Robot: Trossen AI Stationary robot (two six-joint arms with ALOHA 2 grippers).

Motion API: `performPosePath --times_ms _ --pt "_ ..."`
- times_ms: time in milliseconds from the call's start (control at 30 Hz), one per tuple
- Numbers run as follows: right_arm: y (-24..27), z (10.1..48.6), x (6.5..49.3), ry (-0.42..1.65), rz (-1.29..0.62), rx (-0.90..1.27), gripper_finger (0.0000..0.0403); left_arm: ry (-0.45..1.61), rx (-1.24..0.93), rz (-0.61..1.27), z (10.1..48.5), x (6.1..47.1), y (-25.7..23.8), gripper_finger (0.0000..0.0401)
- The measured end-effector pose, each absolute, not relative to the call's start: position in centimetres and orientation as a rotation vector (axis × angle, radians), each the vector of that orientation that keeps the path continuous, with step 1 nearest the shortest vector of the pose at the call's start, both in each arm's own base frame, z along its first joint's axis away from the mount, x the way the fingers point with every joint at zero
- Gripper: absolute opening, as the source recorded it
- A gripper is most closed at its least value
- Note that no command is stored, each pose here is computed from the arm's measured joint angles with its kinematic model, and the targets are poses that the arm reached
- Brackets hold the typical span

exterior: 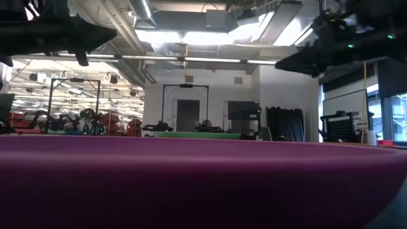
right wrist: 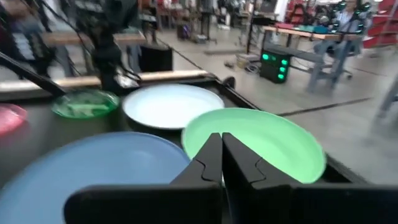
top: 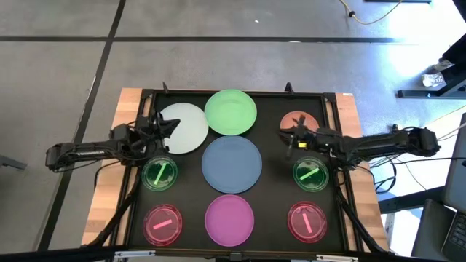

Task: Stack plastic plates
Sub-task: Stack the green plate on the blue plate

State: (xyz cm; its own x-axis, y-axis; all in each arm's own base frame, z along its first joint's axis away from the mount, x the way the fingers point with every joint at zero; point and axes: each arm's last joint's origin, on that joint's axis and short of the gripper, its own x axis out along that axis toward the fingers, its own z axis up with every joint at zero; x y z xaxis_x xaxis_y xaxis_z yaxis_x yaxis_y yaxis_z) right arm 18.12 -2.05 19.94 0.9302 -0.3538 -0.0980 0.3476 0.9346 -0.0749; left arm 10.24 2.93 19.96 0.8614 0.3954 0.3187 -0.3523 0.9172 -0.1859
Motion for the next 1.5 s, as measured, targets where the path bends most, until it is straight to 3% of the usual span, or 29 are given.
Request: performPosePath --times_ms 200,500,667,1067,1500 --pt "-3.0 21.3 21.3 0.345 -0.389 -0.144 0.0015 -0.363 -0.175 0.380 19.9 10.5 3.0 0.0002" --pt "-6.8 20.9 25.2 0.627 -0.390 -0.324 0.0123 -0.372 -0.193 0.388 19.9 10.5 3.0 0.0002" --pt "-8.0 19.8 27.5 0.726 -0.342 -0.433 0.0158 -0.372 -0.191 0.388 19.9 10.5 3.0 0.0002" --pt "-9.3 17.5 32.8 1.030 -0.166 -0.527 0.0159 -0.359 -0.191 0.386 19.8 10.5 3.0 0.0002" --pt "-9.9 14.9 35.1 1.090 -0.098 -0.605 0.0159 -0.341 -0.242 0.299 19.7 10.8 2.8 0.0002"
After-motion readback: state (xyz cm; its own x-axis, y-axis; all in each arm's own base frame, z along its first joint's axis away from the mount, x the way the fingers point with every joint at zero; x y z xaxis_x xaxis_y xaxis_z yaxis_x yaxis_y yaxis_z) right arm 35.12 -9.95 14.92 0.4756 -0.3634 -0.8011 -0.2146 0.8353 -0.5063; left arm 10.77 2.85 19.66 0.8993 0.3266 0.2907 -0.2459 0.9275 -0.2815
